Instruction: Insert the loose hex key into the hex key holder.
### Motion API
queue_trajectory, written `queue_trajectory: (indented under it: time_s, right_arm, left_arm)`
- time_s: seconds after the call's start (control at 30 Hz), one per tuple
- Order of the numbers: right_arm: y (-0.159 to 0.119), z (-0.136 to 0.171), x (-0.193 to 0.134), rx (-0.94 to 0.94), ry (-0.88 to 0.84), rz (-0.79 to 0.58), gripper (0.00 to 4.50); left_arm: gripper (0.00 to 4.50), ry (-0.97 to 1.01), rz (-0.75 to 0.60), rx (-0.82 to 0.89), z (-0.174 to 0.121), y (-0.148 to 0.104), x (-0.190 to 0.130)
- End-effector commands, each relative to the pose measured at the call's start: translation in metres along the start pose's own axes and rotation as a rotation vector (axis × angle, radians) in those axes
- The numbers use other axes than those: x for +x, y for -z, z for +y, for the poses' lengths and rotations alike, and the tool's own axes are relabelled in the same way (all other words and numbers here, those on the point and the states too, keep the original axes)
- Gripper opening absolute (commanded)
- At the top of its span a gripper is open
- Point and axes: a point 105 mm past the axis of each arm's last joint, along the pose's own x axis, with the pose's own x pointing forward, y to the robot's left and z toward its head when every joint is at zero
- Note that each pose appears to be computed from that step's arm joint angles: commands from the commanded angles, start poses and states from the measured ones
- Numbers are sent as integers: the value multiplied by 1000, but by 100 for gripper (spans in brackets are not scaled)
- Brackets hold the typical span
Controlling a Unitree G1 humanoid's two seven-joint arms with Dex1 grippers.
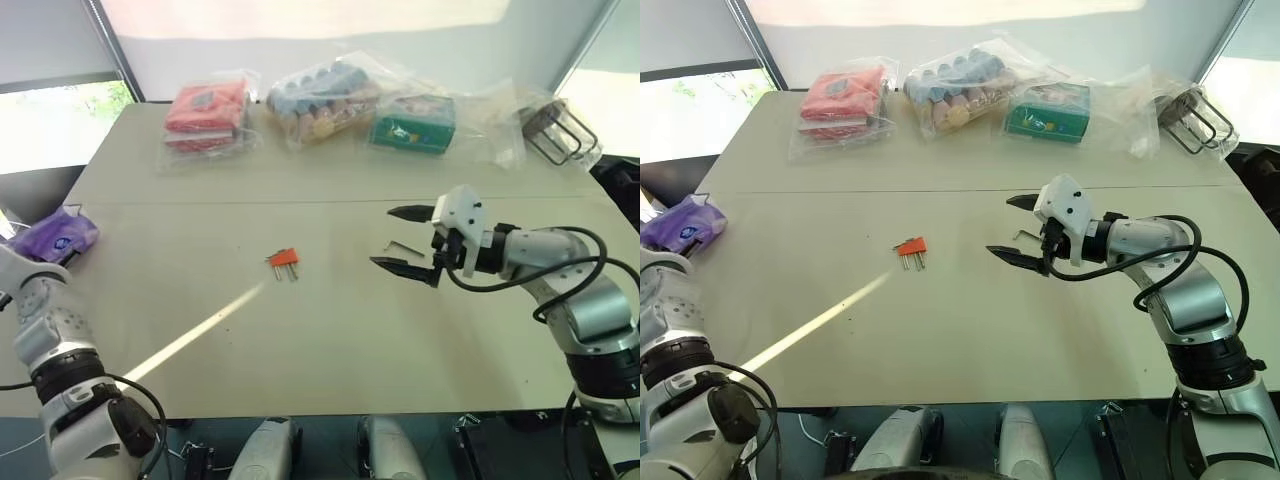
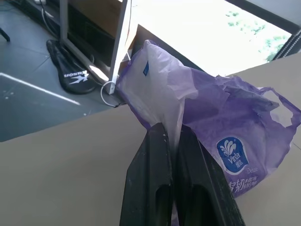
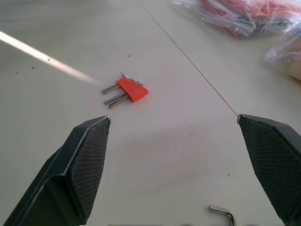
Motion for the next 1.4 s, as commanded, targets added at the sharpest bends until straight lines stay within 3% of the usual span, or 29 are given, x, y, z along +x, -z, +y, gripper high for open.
queue_trajectory:
  time_s: [0.03,0.13,0.23,0.43,0.5,0.67,0.83,0.93,1.2,1.4]
  right_arm:
    - [-12,-2,-2,-48,14,-34,450]
    - [-11,-2,-4,-46,19,-29,450]
    - [-8,-1,-5,-39,23,-20,450]
    - [-6,-3,-2,-30,22,-25,450]
    - [-4,-6,6,-42,12,-31,450]
    - [12,-27,41,-25,84,-16,450]
    - [38,-29,84,20,126,17,450]
    - [44,-19,110,25,112,27,450]
    - [41,18,149,-31,-38,7,450]
    - [40,24,164,-48,-85,11,450]
  left_arm:
    - [145,7,-59,-21,-3,-16,-4]
    - [300,21,-76,-10,-8,-17,-9]
    - [444,62,-175,49,-24,-33,-26]
    - [444,306,-324,127,-87,-57,-69]
    - [444,493,-277,158,-122,-48,-85]
    - [444,755,-124,401,-156,-10,-106]
    - [444,882,0,657,-142,23,-111]
    - [444,902,-14,810,-131,29,-109]
    - [444,925,35,827,-116,39,-117]
    - [444,935,67,820,-106,45,-120]
